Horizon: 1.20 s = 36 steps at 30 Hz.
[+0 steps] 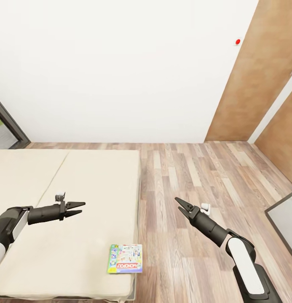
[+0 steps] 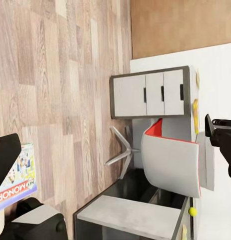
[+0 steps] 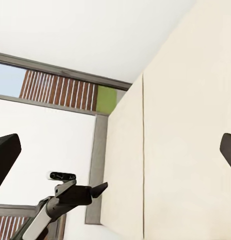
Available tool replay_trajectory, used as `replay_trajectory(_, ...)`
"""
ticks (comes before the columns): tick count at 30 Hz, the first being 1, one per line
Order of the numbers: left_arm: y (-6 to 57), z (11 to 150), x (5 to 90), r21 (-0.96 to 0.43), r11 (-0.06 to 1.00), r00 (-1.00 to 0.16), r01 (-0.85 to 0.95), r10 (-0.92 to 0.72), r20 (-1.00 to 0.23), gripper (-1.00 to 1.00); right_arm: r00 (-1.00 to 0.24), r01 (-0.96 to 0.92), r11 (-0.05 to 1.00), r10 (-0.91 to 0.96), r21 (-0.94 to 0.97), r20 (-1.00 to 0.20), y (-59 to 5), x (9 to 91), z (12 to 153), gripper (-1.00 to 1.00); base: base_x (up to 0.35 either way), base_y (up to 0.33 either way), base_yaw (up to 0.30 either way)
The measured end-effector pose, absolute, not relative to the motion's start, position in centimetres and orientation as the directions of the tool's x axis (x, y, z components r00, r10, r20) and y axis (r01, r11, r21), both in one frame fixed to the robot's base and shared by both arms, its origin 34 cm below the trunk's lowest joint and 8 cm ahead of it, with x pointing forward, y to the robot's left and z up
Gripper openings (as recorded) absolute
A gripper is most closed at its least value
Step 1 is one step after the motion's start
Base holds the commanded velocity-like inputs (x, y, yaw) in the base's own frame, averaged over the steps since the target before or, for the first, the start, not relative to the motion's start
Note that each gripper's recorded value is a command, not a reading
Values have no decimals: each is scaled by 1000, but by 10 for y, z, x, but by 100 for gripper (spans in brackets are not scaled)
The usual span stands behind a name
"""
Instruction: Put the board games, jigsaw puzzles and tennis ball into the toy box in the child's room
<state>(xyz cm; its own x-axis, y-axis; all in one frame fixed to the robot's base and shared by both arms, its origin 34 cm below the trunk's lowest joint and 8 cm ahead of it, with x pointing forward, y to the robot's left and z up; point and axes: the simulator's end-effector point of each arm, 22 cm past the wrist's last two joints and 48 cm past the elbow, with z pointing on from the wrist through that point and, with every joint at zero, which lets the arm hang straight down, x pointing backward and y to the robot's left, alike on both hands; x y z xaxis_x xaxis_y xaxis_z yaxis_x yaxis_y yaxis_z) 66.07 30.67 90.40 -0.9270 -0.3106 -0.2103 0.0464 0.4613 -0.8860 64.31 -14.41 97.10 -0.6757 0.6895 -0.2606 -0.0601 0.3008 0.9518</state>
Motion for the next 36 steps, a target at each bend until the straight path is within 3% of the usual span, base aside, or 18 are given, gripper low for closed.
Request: replay_trajectory(36,307,920,664,-884,462,-920,72,-311,-238,100,-667,-88,300,690,950,-280,-144,644,987,100,0,0,-69)
